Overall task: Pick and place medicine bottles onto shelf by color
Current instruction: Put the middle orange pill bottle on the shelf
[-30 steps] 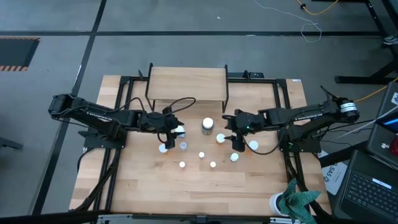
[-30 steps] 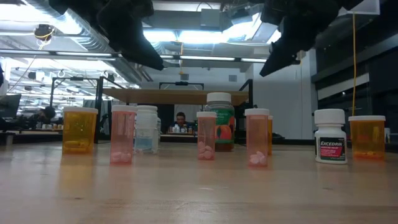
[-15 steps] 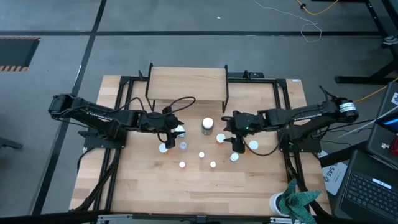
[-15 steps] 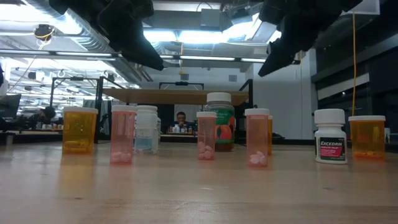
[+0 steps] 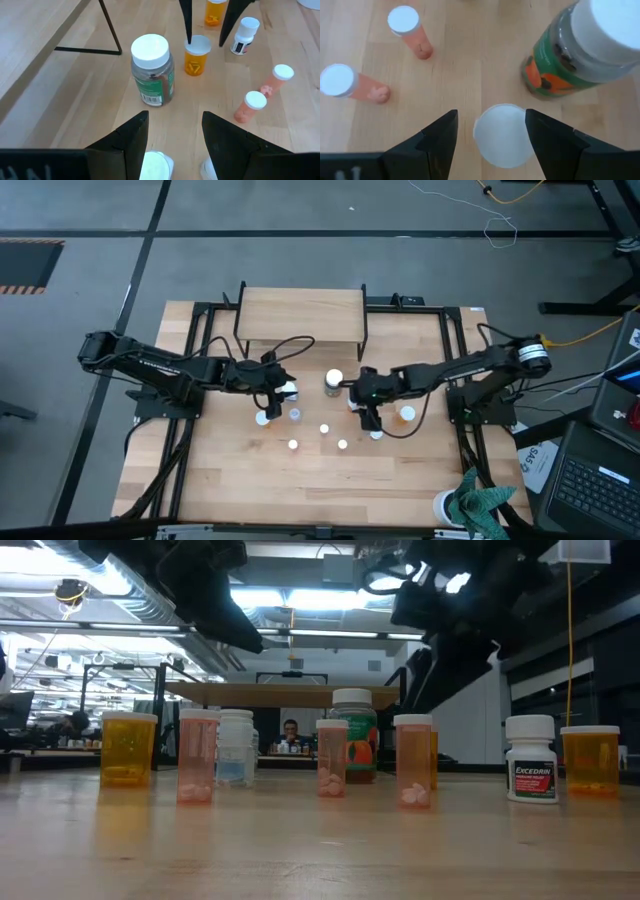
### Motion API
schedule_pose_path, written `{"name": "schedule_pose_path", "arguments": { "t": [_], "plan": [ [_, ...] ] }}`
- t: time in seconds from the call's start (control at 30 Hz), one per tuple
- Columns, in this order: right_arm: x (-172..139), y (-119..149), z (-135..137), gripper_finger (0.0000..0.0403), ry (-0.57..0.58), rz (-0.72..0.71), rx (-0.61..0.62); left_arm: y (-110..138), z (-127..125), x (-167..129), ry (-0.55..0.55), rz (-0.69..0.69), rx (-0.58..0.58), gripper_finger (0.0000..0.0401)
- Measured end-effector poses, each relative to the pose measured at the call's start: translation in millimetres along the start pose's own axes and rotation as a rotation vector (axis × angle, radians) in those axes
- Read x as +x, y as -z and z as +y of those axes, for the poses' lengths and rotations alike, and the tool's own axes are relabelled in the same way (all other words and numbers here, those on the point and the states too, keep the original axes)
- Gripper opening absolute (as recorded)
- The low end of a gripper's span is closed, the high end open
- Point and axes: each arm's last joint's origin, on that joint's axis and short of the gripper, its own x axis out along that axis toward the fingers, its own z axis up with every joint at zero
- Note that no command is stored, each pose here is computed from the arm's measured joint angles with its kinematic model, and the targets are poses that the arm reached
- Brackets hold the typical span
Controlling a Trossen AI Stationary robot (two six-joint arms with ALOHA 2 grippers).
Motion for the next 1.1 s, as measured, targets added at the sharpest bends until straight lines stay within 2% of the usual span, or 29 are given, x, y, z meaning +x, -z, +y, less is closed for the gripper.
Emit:
{"name": "schedule_pose_path", "arguments": {
  "t": [0.13, 0.3, 0.53, 1.1],
  "plan": [
    [6.8, 1.9, -0.1, 0.0236, 0.014, 0.02, -0.007, 0.0, 0.0, 0.0, 0.0, 0.0, 0.0, 0.0181],
    [8.2, 2.9, -2.5, 0.0236, 0.097, 0.028, -0.011, 0.1, 0.0, 0.0, 0.0, 0.001, 0.001, 0.0181],
    [5.3, 2.2, -1.8, 0.0236, 0.073, 0.021, 0.016, 0.1, 0.0, 0.0, 0.0, 0.001, 0.001, 0.0181],
    [4.8, 5.3, -2.2, 0.0236, 0.091, 0.052, -0.018, 0.1, 0.0, 0.0, 0.0, 0.001, 0.001, 0.0181]
  ]
}}
